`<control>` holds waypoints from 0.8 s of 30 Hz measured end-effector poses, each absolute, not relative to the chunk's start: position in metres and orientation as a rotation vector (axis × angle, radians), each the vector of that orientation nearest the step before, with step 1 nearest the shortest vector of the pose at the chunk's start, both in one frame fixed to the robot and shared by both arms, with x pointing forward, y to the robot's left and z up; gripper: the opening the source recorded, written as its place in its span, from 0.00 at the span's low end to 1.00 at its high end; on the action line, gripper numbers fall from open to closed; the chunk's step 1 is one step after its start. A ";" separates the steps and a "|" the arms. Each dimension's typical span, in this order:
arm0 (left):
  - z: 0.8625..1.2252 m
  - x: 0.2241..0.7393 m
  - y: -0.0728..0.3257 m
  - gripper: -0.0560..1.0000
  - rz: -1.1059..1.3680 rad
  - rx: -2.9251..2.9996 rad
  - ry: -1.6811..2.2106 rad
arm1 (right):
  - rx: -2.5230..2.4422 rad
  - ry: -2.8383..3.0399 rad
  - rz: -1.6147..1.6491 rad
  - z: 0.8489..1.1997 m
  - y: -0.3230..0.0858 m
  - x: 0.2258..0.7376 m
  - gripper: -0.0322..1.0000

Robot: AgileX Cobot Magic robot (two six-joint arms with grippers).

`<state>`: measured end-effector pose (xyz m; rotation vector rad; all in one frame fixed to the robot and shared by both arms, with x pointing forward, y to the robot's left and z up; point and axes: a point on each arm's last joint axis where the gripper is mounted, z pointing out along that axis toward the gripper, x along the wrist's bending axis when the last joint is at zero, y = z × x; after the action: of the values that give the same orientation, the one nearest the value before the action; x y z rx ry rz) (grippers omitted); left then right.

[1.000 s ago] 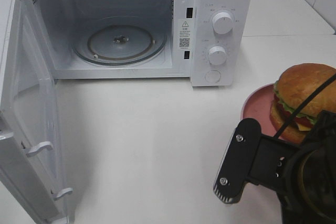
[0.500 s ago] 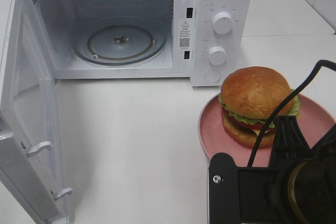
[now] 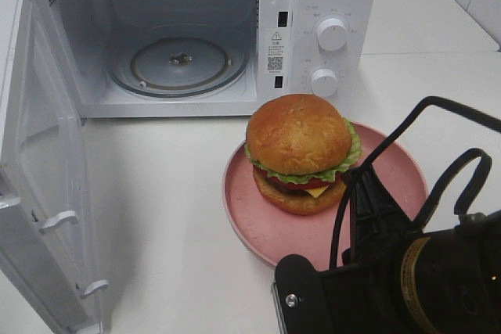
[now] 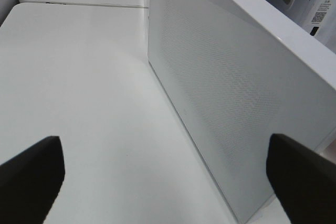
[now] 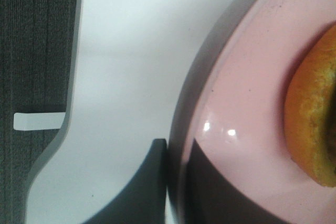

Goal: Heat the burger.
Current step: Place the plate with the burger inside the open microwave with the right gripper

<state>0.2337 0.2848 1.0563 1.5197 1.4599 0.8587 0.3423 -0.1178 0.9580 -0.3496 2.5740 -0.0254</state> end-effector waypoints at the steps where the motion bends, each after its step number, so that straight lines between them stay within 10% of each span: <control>1: 1.056 0.234 0.285 0.99 0.859 1.520 1.460 | -0.350 2.574 -0.025 0.958 -0.118 0.342 0.05; 24: 1.056 0.234 0.285 0.99 0.859 1.520 1.460 | -0.603 2.523 0.120 0.959 -0.129 0.392 0.05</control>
<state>0.2337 0.2848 1.0563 1.5197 1.4599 0.8587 0.3916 -0.1290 0.9587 -0.6025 2.5231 0.1199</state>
